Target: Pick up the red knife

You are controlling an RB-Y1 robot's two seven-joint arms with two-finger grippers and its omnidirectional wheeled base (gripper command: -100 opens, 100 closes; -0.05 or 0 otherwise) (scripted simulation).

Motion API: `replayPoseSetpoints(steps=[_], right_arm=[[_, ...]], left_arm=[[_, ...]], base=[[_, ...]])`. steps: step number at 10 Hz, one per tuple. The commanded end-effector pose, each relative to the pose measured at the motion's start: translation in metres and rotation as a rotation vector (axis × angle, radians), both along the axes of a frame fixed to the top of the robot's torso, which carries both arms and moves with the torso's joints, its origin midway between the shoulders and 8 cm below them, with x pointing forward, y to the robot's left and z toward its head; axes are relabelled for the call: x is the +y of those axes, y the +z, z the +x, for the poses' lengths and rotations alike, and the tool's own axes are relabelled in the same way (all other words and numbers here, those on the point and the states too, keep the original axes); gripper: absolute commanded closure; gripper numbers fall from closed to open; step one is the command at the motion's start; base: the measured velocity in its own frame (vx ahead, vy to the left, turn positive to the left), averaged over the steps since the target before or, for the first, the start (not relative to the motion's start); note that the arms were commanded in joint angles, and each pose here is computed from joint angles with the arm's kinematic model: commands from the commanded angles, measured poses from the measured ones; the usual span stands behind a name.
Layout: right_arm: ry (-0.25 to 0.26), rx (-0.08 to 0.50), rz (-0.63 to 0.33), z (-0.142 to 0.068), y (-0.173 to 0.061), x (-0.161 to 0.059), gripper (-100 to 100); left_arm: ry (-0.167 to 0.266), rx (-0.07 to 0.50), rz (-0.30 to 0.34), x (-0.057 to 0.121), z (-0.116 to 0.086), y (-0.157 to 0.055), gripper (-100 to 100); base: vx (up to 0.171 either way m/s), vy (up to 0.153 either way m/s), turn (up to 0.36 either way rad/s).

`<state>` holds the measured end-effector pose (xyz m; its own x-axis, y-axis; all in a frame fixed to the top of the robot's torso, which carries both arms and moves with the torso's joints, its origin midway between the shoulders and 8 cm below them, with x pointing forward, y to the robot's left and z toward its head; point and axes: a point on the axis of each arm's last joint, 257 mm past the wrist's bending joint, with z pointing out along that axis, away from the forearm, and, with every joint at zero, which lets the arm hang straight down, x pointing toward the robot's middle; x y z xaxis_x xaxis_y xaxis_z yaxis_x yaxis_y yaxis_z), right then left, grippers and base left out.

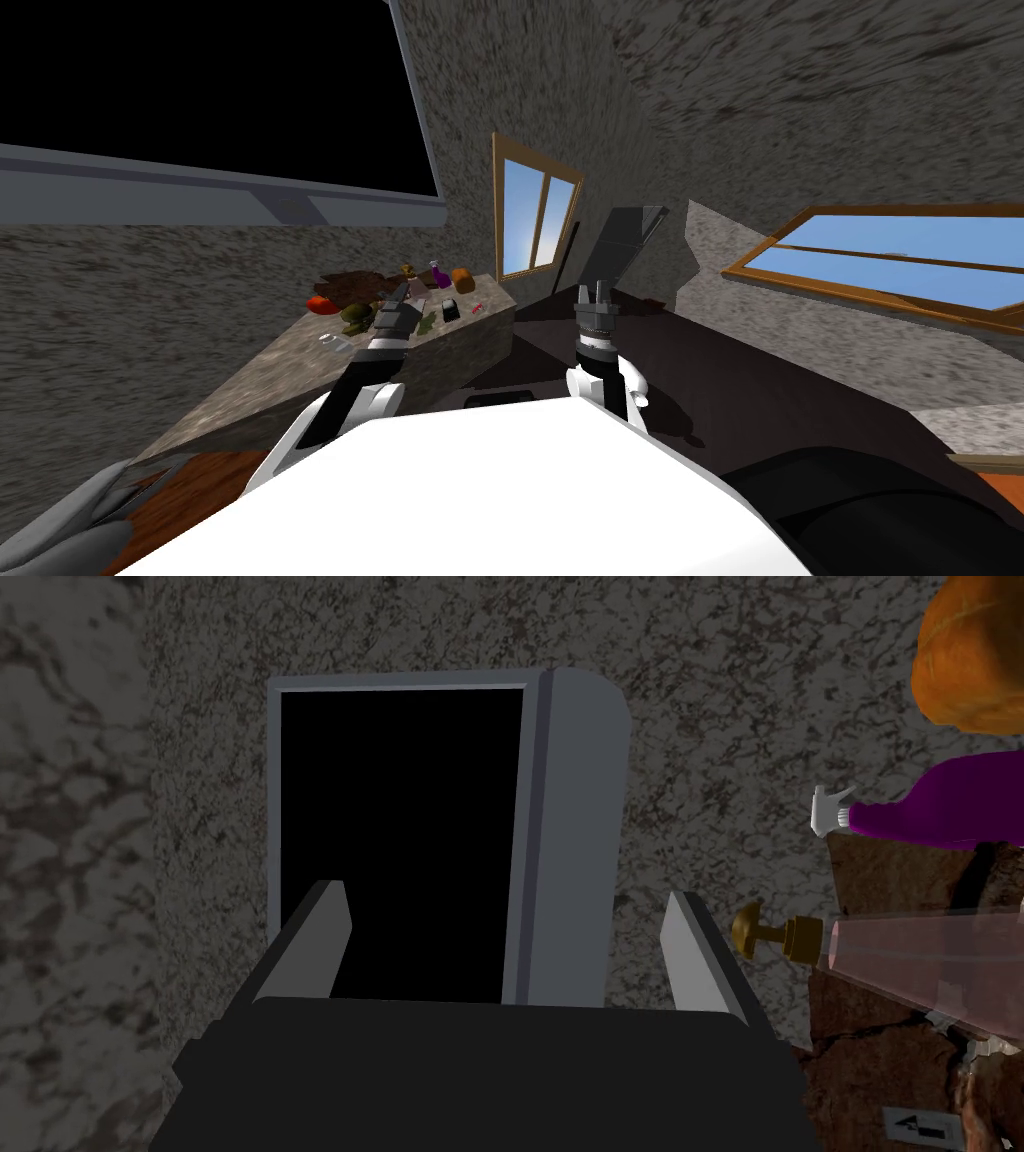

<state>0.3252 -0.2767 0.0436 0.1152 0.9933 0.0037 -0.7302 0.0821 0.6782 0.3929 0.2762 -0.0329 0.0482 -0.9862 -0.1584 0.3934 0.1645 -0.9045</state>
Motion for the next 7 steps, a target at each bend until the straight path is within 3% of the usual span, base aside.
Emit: replayPoseSetpoints(steps=[1,5,7], right_arm=[[0.000,0.000,0.000,0.000,0.000,0.000,0],[0.000,0.000,0.000,0.000,0.000,0.000,0],[0.000,0.000,0.000,0.000,0.000,0.000,0]], left_arm=[[-0.015,0.051,-0.037,0.004,0.009,-0.012,-100],[-0.026,0.171,-0.119,0.016,0.026,-0.042,-100],[-0.012,0.216,-0.126,0.019,0.028,-0.054,-100]], base=[[-0.003,-0.030,0.066],[-0.003,-0.045,0.057],[0.000,-0.033,0.013]])
